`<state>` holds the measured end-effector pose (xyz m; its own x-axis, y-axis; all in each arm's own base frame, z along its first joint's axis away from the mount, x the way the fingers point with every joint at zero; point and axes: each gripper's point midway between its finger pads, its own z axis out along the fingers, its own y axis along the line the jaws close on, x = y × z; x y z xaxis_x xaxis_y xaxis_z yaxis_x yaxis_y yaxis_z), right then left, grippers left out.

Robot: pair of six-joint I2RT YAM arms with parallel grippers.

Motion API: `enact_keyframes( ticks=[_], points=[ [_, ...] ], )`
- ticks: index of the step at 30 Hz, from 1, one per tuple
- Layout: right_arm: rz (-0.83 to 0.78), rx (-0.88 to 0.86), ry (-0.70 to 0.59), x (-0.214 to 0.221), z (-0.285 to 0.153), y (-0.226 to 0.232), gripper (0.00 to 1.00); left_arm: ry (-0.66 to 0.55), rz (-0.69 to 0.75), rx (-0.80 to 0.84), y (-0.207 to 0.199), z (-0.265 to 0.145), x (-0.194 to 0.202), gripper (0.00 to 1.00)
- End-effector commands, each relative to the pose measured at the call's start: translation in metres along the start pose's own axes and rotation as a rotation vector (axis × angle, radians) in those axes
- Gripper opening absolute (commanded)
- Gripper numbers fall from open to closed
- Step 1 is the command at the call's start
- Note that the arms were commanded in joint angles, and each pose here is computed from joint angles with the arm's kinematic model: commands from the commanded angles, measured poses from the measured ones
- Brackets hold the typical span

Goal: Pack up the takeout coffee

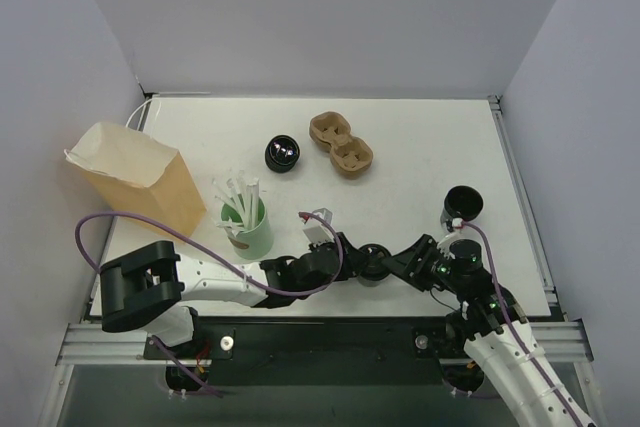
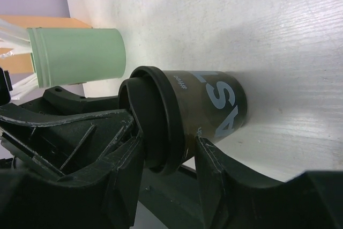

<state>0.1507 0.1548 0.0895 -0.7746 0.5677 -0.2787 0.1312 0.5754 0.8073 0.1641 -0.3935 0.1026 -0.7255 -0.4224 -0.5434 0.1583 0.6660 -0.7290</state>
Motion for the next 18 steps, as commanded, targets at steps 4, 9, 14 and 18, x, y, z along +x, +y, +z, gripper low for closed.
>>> enact_keyframes(
  ticks=[4,9,14,18],
  points=[
    [-0.033,0.019,0.042,0.010,0.003,-0.002,0.41,0.156,0.251,-0.343,0.114,-0.022,0.037,0.28],
    [-0.041,0.012,0.029,0.009,0.007,-0.003,0.37,0.158,0.254,-0.349,0.117,-0.022,0.040,0.28],
    [-0.051,0.046,0.021,0.011,0.012,-0.018,0.32,0.163,0.255,-0.359,0.121,-0.023,0.042,0.28],
    [-0.055,0.082,0.022,0.016,0.021,-0.039,0.29,0.164,0.243,-0.371,0.128,-0.026,0.044,0.28]
  ],
)
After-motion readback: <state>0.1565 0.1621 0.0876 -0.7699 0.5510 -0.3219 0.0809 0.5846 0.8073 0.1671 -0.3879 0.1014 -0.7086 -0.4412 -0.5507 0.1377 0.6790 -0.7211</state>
